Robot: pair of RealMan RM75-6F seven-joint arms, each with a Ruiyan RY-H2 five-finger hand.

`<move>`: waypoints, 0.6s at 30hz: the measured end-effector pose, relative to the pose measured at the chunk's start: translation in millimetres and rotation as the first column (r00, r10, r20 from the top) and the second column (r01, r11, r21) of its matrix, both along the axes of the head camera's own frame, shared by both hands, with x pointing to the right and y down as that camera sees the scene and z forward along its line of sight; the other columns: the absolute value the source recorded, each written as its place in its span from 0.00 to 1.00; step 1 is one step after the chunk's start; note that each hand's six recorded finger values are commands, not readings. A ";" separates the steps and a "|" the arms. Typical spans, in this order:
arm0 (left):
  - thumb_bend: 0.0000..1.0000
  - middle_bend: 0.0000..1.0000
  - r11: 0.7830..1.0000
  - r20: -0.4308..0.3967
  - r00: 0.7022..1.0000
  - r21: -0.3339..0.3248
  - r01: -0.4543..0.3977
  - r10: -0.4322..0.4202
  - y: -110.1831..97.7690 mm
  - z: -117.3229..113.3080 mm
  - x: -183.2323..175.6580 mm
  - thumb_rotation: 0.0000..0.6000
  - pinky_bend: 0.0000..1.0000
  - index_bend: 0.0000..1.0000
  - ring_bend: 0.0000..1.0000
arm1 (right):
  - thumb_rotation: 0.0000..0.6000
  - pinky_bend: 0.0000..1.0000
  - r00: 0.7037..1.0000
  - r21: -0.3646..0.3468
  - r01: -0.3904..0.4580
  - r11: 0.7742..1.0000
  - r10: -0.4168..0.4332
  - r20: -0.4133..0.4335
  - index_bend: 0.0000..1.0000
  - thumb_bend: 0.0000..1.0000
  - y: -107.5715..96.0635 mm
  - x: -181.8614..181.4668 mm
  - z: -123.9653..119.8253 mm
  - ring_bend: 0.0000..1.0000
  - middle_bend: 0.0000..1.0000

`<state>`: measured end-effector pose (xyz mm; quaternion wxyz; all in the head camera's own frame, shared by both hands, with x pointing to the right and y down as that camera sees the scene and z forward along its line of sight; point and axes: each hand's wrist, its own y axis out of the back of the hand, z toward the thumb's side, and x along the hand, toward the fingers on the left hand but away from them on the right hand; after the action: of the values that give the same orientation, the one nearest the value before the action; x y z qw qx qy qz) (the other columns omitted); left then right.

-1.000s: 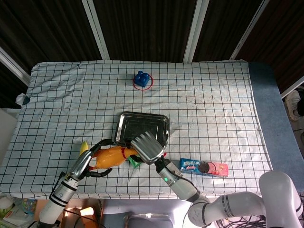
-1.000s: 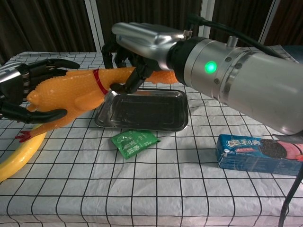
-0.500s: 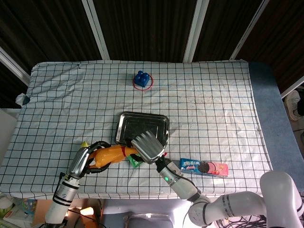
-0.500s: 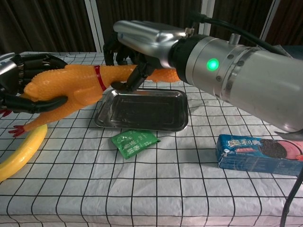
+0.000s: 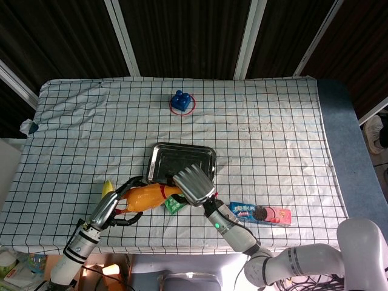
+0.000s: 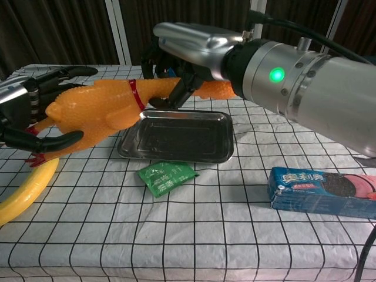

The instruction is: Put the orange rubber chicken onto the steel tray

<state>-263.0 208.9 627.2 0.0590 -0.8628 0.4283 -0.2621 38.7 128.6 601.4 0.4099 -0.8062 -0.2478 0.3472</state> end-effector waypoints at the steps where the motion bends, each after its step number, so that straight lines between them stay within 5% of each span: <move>1: 0.24 0.00 1.000 -0.010 1.000 -0.003 0.006 -0.006 -1.0 0.1 -1.9 1.00 0.00 0.00 0.00 | 1.00 0.80 1.000 0.000 -0.001 1.000 0.001 -0.001 0.99 0.53 -0.6 1.8 0.2 0.77 0.76; 5: 0.24 0.00 0.999 0.019 1.000 0.038 0.014 -0.015 -7.4 -0.5 -14.9 1.00 0.00 0.00 0.00 | 1.00 0.80 1.000 -0.007 -0.019 1.000 0.019 -0.004 0.99 0.53 -4.8 12.9 2.7 0.77 0.76; 14: 0.23 0.00 0.977 0.245 0.964 0.206 0.049 -0.100 -19.0 -12.4 -78.3 1.00 0.00 0.00 0.00 | 1.00 0.80 0.995 0.028 -0.087 0.996 0.089 -0.049 0.99 0.53 -23.4 46.4 22.4 0.77 0.76; 18: 0.23 0.00 0.972 0.246 0.958 0.215 0.092 -0.145 -18.6 -17.2 -95.3 1.00 0.00 0.00 0.00 | 1.00 0.80 0.991 0.057 -0.124 0.991 0.127 -0.051 0.99 0.53 -31.9 56.7 36.8 0.77 0.76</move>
<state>-358.3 190.3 610.0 0.1860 -0.7832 0.4922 -0.3313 95.4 96.7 638.1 0.4151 -0.7681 -0.2961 0.3874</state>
